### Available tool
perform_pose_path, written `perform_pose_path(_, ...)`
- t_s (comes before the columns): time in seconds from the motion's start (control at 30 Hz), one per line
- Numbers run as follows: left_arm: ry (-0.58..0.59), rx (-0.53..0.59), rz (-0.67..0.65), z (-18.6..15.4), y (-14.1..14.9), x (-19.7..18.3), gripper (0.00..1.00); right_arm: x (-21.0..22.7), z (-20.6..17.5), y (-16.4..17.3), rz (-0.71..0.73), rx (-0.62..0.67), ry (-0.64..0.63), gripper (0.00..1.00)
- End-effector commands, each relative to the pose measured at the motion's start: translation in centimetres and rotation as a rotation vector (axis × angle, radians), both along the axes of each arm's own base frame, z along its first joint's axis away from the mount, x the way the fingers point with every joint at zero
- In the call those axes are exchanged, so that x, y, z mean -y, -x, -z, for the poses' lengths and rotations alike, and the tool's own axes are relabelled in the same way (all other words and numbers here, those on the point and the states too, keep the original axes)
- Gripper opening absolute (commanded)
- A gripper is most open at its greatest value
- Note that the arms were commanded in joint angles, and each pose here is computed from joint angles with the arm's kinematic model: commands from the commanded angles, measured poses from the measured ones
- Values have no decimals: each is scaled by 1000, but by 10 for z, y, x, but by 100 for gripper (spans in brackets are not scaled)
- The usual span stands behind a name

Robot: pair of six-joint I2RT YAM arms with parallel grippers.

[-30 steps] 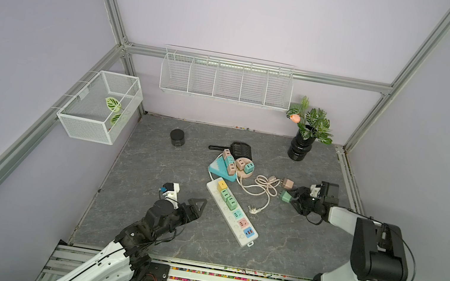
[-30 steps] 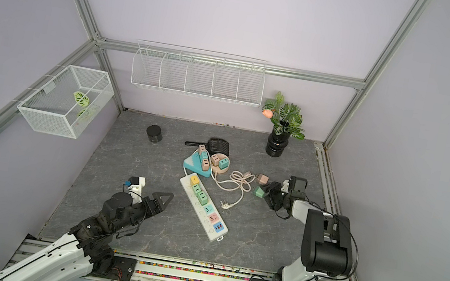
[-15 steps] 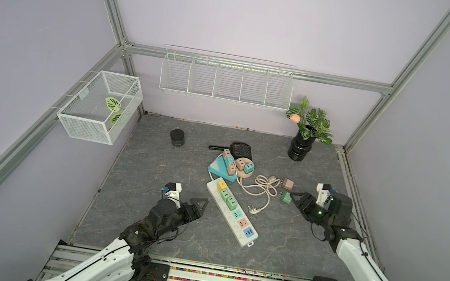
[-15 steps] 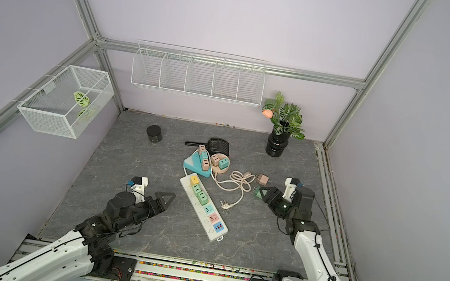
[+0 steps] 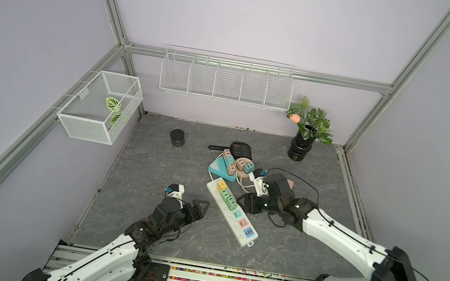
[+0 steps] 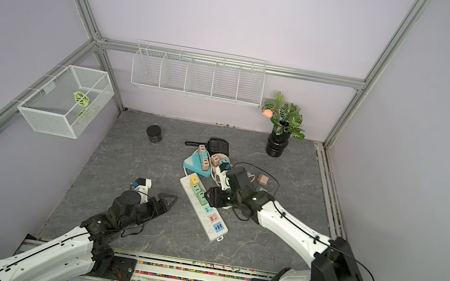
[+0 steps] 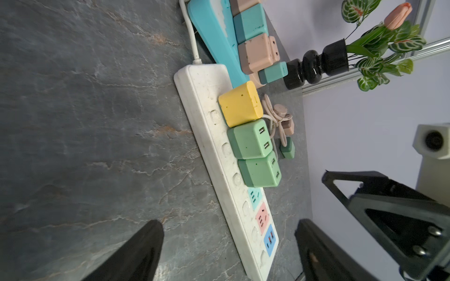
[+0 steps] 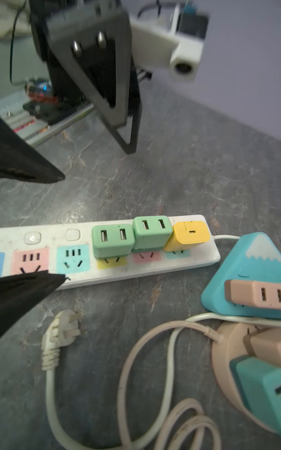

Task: Pull the plug off the socket
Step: Place the plug at the center of the board, then remove the plug from the socket.

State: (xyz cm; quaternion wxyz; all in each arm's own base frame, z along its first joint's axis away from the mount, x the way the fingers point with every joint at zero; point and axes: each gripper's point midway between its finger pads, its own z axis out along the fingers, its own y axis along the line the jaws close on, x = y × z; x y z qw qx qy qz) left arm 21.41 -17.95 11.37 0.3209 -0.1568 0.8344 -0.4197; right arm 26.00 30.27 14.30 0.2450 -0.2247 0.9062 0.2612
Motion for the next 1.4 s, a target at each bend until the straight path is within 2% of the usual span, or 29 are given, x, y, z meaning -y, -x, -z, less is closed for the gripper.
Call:
perform_pose_path(0.0, -8, -3, -34, -1, 1, -8, 90, 17, 32, 6, -96, 1, 323, 61)
perform_pose_path(0.3, -14, 9, -59, -1, 4, -17, 90, -10, 47, -8, -197, -50, 523, 61)
perform_pose_path(0.53, -17, 12, -54, -1, 3, -15, 90, -13, 56, -18, -189, -68, 613, 59)
perform_pose_path(0.87, 27, -21, -31, 2, -2, -2, 87, -28, 65, -12, -240, -119, 572, 37)
perform_pose_path(0.93, 40, -60, -31, 7, -4, 3, 83, -28, 65, -12, -238, -119, 565, 33)
perform_pose_path(1.03, 45, -138, -31, 20, -9, 11, 70, -28, 65, -11, -235, -118, 556, 30)
perform_pose_path(1.13, 43, -227, -11, 33, -14, 23, 53, -29, 66, -9, -234, -125, 547, 27)
perform_pose_path(1.2, 30, -298, 20, 44, -16, 34, 47, -30, 68, -8, -230, -132, 542, 27)
perform_pose_path(1.37, 31, -362, 72, 50, -25, 54, 45, -30, 69, -7, -224, -142, 534, 27)
